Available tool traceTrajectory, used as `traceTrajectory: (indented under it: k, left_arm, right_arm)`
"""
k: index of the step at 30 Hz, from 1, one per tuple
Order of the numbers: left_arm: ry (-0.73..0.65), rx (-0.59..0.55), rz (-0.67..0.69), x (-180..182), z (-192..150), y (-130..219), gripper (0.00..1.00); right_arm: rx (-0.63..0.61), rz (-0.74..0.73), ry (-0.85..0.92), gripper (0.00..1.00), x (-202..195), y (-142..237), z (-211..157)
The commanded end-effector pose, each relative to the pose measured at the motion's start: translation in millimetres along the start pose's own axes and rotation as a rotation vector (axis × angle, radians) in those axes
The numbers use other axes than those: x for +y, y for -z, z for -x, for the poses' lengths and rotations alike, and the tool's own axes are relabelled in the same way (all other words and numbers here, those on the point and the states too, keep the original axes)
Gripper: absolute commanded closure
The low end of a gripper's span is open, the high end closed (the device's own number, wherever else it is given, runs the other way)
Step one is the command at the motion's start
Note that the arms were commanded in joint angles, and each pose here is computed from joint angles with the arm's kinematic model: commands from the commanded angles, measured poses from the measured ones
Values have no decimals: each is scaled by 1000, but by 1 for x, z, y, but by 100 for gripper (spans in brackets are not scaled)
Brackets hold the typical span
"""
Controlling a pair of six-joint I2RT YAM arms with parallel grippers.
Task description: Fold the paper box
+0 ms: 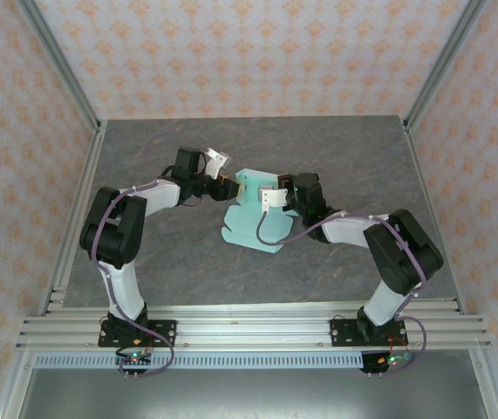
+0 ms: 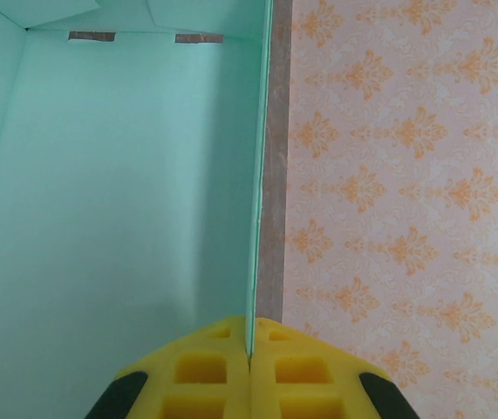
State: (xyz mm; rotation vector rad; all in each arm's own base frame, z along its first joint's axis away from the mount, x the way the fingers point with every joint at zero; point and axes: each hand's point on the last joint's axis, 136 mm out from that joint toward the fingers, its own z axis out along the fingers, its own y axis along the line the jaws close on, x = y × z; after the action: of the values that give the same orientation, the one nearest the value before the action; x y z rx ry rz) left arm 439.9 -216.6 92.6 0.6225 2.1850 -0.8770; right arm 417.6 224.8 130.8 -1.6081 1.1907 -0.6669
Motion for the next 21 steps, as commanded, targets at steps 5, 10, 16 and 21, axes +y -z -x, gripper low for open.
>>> traceTrajectory:
  k: [5,10,16,21]
  left_arm:
    - [-29,15,-49,-6,1,-10,49]
    - [-29,29,-54,-8,-1,-13,49]
    - [-31,46,-40,-7,-1,-15,49]
    - [-24,58,-15,-2,0,-17,49]
  right_arm:
    - [-37,42,-15,100,12,-4,6]
    - [-48,40,-24,100,9,-4,9]
    - [-63,45,-73,100,7,0,11]
    - [-64,60,-95,100,7,0,12]
